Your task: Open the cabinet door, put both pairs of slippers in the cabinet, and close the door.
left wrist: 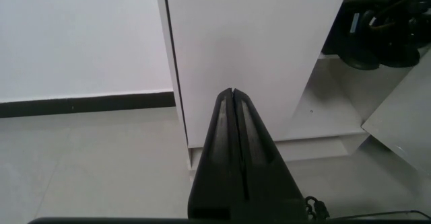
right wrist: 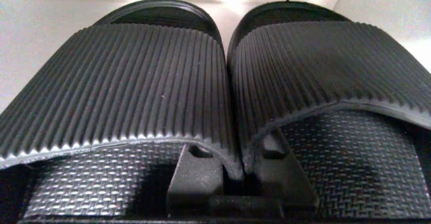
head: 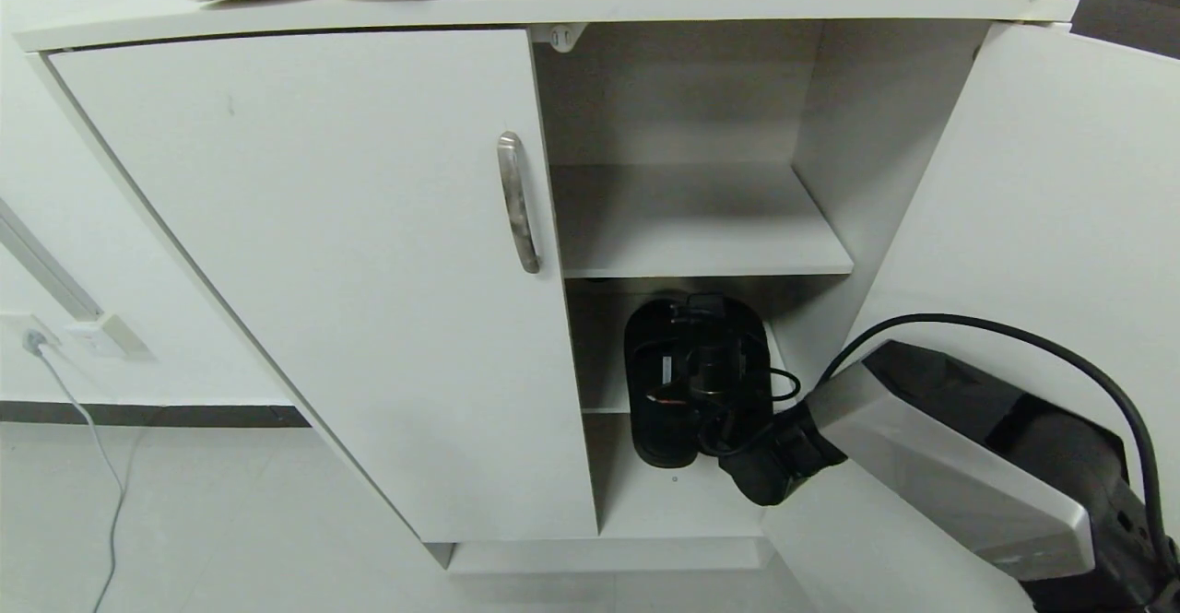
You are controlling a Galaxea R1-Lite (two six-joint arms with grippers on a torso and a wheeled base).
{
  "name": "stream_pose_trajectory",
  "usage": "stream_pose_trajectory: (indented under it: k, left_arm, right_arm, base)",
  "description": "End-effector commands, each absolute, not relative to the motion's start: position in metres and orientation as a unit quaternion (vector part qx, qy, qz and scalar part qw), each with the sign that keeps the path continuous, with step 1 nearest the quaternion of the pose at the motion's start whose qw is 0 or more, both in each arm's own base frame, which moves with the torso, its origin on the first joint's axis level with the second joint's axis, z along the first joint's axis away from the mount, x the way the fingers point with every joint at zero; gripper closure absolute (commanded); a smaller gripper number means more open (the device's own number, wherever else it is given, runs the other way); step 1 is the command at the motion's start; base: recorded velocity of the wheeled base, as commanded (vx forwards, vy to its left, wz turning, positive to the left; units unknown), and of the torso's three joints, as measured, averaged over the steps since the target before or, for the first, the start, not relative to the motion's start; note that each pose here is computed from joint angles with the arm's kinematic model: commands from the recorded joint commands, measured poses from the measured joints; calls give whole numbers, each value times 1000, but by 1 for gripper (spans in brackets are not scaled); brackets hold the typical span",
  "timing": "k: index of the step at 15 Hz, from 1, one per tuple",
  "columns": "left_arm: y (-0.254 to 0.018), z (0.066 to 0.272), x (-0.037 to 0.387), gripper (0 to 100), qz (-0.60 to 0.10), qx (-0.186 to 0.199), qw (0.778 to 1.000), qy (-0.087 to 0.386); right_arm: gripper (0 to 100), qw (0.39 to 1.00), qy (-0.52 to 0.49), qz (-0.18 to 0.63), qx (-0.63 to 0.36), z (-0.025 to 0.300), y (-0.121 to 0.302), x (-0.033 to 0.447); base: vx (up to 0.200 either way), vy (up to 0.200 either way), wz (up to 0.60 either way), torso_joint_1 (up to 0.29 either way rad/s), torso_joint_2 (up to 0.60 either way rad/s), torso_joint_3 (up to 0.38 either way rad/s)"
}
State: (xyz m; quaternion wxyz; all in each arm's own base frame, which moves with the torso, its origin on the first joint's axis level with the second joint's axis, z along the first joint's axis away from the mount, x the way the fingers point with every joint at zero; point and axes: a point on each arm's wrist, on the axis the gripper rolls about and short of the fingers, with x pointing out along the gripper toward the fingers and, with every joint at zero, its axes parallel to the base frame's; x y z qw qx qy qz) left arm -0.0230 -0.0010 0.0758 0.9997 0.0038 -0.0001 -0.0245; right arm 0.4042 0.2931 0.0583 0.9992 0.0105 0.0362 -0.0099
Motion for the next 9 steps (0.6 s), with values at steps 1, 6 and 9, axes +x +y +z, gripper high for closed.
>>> stream_pose_trajectory:
  k: [1, 6, 9]
  left_arm:
    - [-1, 76, -23, 100, -25, 4, 1000, 1]
    - [-1, 76, -23, 100, -24, 4, 1000, 1]
    - [-1, 76, -23, 100, -24, 4, 1000, 1]
  right_arm:
    - [100, 999, 34, -14, 13, 54, 294, 420]
    - [100, 999, 30, -15, 15, 59, 295, 433]
    - [100, 999, 36, -10, 11, 65, 296, 439]
  base:
    - [0, 0, 0, 0, 0, 0]
    - [0, 0, 0, 0, 0, 0]
    - [0, 0, 0, 0, 0, 0]
